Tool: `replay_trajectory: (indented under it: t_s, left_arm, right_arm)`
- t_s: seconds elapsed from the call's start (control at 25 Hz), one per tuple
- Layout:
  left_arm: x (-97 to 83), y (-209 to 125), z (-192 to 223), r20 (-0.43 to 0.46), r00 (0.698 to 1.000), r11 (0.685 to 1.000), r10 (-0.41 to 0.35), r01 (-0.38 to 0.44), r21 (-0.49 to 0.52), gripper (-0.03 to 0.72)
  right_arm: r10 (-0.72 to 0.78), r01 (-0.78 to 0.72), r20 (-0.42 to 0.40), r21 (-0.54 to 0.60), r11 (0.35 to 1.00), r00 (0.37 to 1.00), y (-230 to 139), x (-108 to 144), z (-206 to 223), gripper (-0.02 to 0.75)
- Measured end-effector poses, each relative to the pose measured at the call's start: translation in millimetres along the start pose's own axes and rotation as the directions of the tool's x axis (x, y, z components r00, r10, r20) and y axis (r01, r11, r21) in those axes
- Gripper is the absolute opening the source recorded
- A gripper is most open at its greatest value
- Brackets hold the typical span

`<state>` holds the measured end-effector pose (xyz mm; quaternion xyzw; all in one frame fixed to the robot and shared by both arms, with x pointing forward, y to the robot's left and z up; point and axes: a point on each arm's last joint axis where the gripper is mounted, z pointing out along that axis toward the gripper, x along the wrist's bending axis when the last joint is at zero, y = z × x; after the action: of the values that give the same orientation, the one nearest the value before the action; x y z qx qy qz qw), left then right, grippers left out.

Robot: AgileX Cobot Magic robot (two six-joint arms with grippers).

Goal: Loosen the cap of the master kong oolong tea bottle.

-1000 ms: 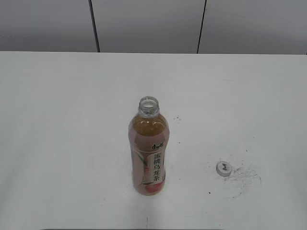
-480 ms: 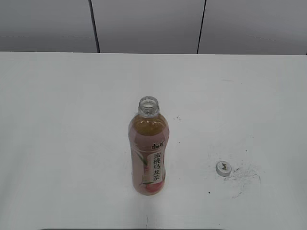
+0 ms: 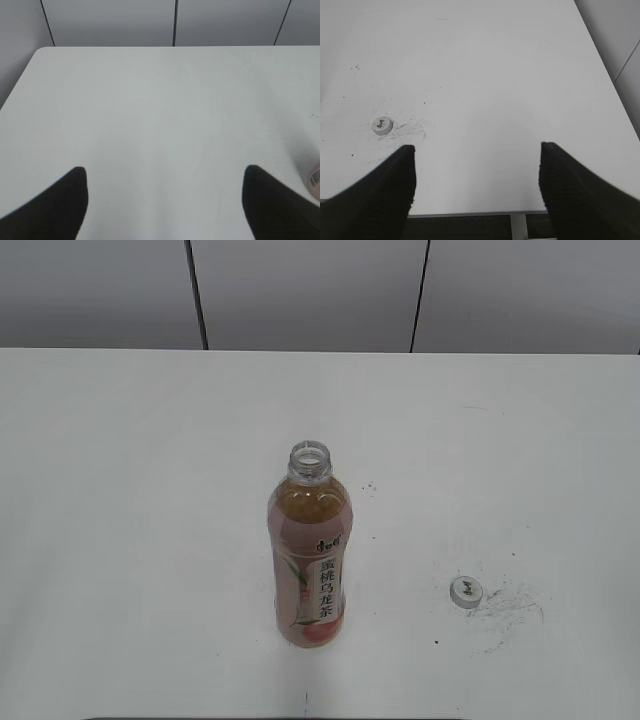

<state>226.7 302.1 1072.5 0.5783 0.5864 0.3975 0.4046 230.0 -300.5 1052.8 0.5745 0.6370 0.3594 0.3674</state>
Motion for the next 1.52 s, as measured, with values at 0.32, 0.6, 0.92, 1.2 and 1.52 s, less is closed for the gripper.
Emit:
replay_trajectory:
  t_s: [0.32, 0.6, 0.92, 1.2, 1.52]
  left_arm:
    - [0.0, 0.0, 0.0, 0.0, 1.0, 1.0, 0.0, 0.0, 0.0, 0.563]
    - [0.0, 0.0, 0.0, 0.001, 1.0, 1.0, 0.0, 0.0, 0.0, 0.563]
    - [0.5, 0.0, 0.1, 0.042, 0.999, 1.0, 0.016, -0.016, 0.0, 0.563]
    - [0.5, 0.0, 0.1, 0.042, 0.999, 1.0, 0.016, -0.016, 0.0, 0.563]
    - [0.5, 0.0, 0.1, 0.042, 0.999, 1.0, 0.016, -0.016, 0.0, 0.563]
  right_arm:
    - [0.0, 0.0, 0.0, 0.0, 1.0, 1.0, 0.0, 0.0, 0.0, 0.574]
    - [0.0, 0.0, 0.0, 0.0, 1.0, 1.0, 0.0, 0.0, 0.0, 0.574]
    - [0.0, 0.0, 0.0, 0.0, 1.0, 1.0, 0.0, 0.0, 0.0, 0.574]
    - [0.0, 0.0, 0.0, 0.0, 1.0, 1.0, 0.0, 0.0, 0.0, 0.574]
    - [0.0, 0.0, 0.0, 0.0, 1.0, 1.0, 0.0, 0.0, 0.0, 0.574]
